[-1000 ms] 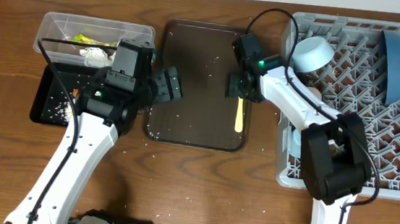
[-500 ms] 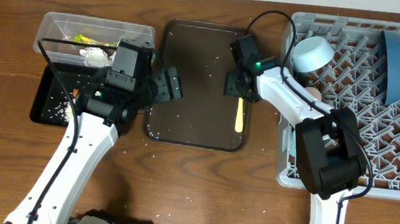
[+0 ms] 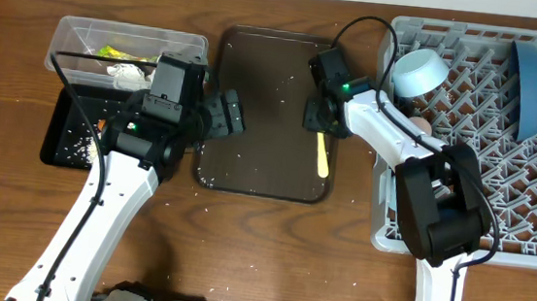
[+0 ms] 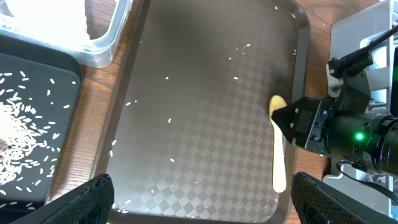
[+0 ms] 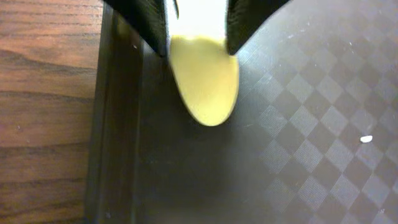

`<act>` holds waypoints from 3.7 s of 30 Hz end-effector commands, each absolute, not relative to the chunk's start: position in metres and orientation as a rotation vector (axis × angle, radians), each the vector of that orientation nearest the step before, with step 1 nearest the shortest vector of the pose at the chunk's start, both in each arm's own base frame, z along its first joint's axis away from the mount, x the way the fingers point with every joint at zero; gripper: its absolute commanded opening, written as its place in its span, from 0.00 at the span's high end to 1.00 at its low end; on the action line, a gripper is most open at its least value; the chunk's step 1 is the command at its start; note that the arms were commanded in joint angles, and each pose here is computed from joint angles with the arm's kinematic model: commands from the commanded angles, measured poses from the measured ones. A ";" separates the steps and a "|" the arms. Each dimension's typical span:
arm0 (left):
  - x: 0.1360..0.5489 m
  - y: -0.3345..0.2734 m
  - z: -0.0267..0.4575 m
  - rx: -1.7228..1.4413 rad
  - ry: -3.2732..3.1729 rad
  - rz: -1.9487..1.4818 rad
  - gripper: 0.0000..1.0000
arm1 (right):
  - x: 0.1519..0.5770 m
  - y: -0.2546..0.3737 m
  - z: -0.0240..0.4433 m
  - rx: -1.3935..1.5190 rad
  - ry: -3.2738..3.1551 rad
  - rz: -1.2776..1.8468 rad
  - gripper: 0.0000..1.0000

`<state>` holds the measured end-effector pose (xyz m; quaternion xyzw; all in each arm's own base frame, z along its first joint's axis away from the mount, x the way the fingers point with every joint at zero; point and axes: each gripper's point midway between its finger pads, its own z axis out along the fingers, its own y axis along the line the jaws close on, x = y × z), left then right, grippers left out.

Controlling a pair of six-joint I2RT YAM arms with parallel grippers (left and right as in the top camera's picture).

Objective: Sort waste into correct bins and load items into the dishwasher rack
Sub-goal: 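Move right gripper to yellow spoon on brown tray and grasp it, then carry yellow spoon with right gripper and insert it into rack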

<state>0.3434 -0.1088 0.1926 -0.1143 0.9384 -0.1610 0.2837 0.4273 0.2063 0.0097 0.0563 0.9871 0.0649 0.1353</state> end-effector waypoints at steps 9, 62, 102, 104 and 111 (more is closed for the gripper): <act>0.346 -0.110 0.201 -0.292 2.492 -0.436 0.07 | 0.421 0.204 -0.014 0.168 2.912 0.154 0.88; 0.346 -0.110 0.201 -0.292 2.492 -0.436 0.07 | 0.464 0.218 0.014 0.020 2.752 0.356 0.99; 0.346 -0.110 0.201 -0.292 2.492 -0.436 0.07 | 0.381 -0.074 0.145 -0.309 2.665 -0.338 0.99; 0.346 -0.110 0.201 -0.292 2.492 -0.436 0.07 | 0.379 -0.074 0.135 -0.315 2.668 -0.338 0.99; 0.346 -0.110 0.201 -0.292 2.492 -0.436 0.07 | 0.381 -0.066 0.122 -0.325 2.650 -0.286 0.77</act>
